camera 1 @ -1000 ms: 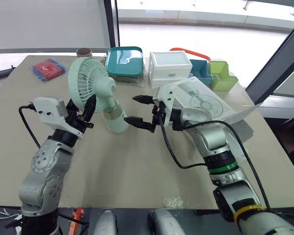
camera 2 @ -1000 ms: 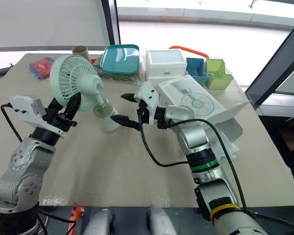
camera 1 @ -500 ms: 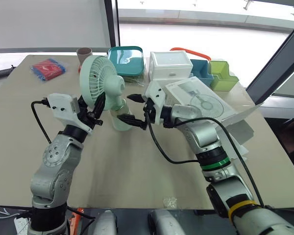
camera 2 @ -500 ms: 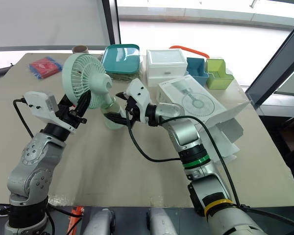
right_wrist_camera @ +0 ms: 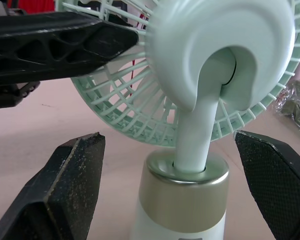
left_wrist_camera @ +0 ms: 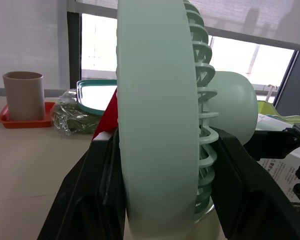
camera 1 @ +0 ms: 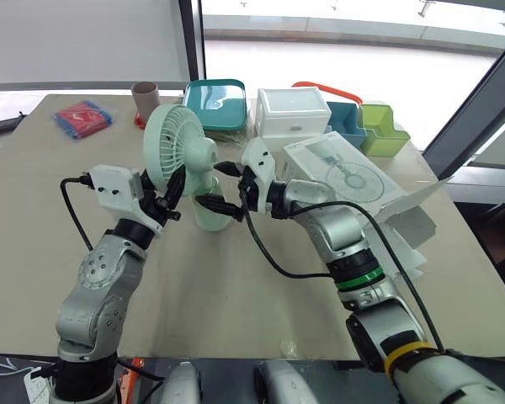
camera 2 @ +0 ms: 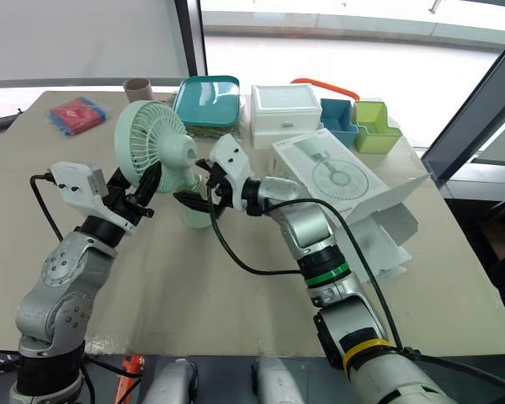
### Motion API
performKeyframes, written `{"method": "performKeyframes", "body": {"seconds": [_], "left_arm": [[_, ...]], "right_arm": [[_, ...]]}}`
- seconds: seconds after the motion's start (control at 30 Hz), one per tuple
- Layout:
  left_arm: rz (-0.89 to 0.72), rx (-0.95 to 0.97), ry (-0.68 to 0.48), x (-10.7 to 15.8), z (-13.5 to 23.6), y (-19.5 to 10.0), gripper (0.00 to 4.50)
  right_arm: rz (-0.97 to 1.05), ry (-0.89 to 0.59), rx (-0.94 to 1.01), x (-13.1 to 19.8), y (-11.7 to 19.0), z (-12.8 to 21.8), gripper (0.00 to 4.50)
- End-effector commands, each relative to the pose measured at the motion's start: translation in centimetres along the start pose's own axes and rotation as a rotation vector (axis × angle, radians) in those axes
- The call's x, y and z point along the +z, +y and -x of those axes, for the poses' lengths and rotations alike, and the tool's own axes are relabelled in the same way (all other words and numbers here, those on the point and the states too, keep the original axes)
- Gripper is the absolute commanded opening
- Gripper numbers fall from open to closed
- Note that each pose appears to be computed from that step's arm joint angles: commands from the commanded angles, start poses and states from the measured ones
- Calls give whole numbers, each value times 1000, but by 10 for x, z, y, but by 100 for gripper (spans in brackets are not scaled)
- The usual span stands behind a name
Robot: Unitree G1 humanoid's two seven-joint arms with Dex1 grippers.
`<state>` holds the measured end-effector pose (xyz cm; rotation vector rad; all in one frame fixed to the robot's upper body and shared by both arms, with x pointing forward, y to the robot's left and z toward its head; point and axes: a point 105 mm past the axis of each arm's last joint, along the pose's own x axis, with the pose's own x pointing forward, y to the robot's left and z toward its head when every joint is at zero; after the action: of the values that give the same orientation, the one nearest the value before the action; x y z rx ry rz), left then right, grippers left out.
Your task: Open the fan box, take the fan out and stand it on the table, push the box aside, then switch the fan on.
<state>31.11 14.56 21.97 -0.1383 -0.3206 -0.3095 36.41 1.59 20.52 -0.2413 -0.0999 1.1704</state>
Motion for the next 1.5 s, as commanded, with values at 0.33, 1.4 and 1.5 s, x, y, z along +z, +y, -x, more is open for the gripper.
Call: {"method": "performKeyframes", "body": {"seconds": [0.33, 1.4, 1.5], "left_arm": [[-26, -46, -121, 33, 3, -12, 195], [-26, -61, -128, 34, 0, -15, 195], [-23, -63, -127, 34, 0, -15, 195]], "right_arm": [[33, -48, -42, 16, -13, -11, 450], [13, -60, 1, 16, -6, -18, 63], [18, -60, 4, 15, -5, -17, 63]]}}
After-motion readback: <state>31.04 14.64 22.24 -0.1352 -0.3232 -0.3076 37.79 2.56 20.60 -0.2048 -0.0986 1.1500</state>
